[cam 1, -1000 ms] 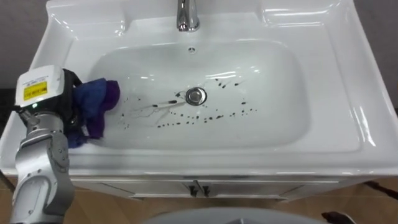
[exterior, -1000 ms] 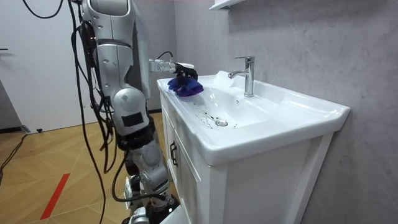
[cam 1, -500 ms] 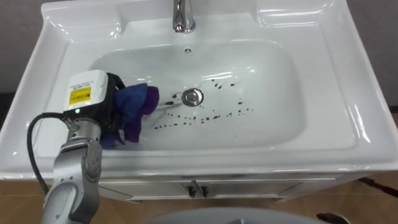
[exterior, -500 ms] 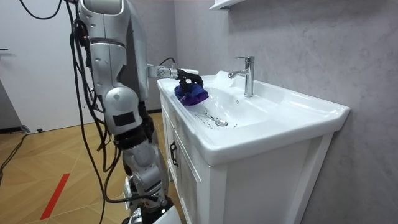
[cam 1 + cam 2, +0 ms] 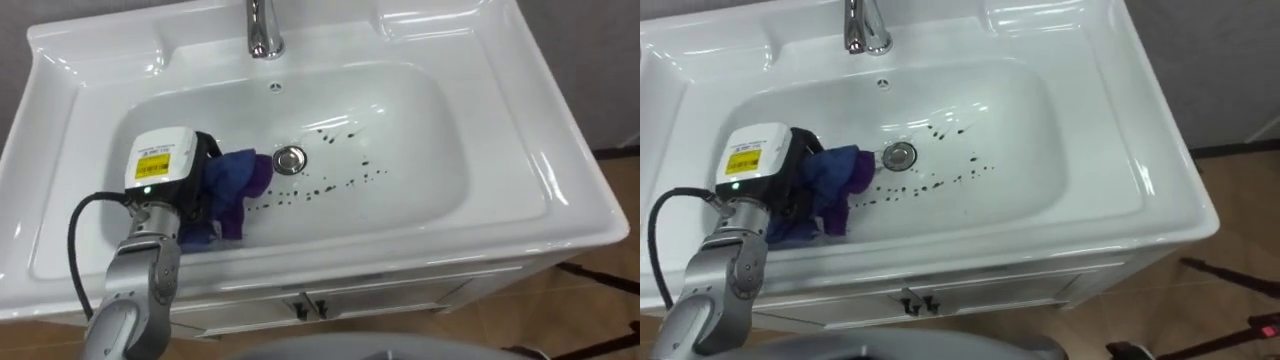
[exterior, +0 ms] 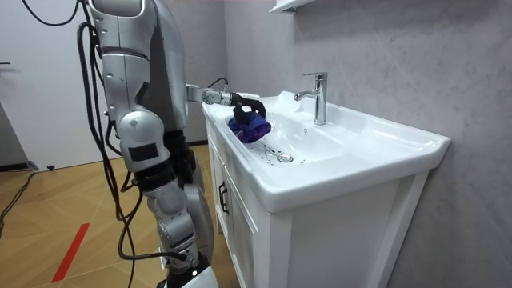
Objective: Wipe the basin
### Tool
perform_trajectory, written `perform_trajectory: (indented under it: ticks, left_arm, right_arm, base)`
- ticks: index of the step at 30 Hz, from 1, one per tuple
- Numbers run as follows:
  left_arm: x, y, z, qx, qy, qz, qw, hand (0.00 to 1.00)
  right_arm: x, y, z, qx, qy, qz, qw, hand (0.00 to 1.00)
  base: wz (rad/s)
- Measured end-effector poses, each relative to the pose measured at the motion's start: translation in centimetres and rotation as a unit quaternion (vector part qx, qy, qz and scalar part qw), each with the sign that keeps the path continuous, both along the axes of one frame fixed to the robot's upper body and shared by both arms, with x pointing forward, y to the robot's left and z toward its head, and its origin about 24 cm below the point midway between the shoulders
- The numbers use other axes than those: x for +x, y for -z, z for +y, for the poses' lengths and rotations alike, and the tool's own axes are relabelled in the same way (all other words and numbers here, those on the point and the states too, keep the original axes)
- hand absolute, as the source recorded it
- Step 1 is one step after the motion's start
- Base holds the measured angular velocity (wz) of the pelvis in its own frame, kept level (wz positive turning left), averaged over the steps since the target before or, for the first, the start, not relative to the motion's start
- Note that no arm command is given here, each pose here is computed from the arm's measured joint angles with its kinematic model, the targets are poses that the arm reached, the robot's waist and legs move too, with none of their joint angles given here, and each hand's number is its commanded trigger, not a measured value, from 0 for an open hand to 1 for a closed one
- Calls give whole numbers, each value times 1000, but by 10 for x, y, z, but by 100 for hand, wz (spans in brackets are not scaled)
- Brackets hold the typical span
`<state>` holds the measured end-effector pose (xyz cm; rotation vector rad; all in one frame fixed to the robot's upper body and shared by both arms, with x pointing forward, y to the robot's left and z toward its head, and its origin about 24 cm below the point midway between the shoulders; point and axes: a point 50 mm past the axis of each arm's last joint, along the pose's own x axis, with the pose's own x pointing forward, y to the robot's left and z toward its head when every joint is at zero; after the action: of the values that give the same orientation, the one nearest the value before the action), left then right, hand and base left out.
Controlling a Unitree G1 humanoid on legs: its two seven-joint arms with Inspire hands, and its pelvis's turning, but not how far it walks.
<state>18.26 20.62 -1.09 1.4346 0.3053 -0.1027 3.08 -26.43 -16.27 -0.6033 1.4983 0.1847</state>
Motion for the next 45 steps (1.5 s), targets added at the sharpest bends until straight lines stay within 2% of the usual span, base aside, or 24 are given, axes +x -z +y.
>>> perform_trajectory:
  ticks: [4,9,15,28,36,45]
  left_arm:
    - [0,0,2,19,-3,2,1000,100]
    - [-3,17,10,48,-11,38,998,100]
    - [1,26,15,88,-9,54,995,100]
    - [-2,37,24,155,-9,82,984,100]
    - [-5,55,24,238,16,103,966,100]
    - [-10,66,31,267,10,127,955,100]
  right_arm:
    - [0,0,0,0,0,1,1000,0]
    - [1,0,0,-6,-8,4,1000,0]
    - [-7,0,0,-12,-6,21,1000,0]
    - [-9,-1,-3,-15,23,16,999,0]
    - [-13,-2,-8,-26,39,30,998,0]
    - [-20,-3,-12,-33,59,42,997,0]
  base:
    - [-6]
    - [-9]
    - [-9]
    - [-8]
    - [-8]
    - [-13]
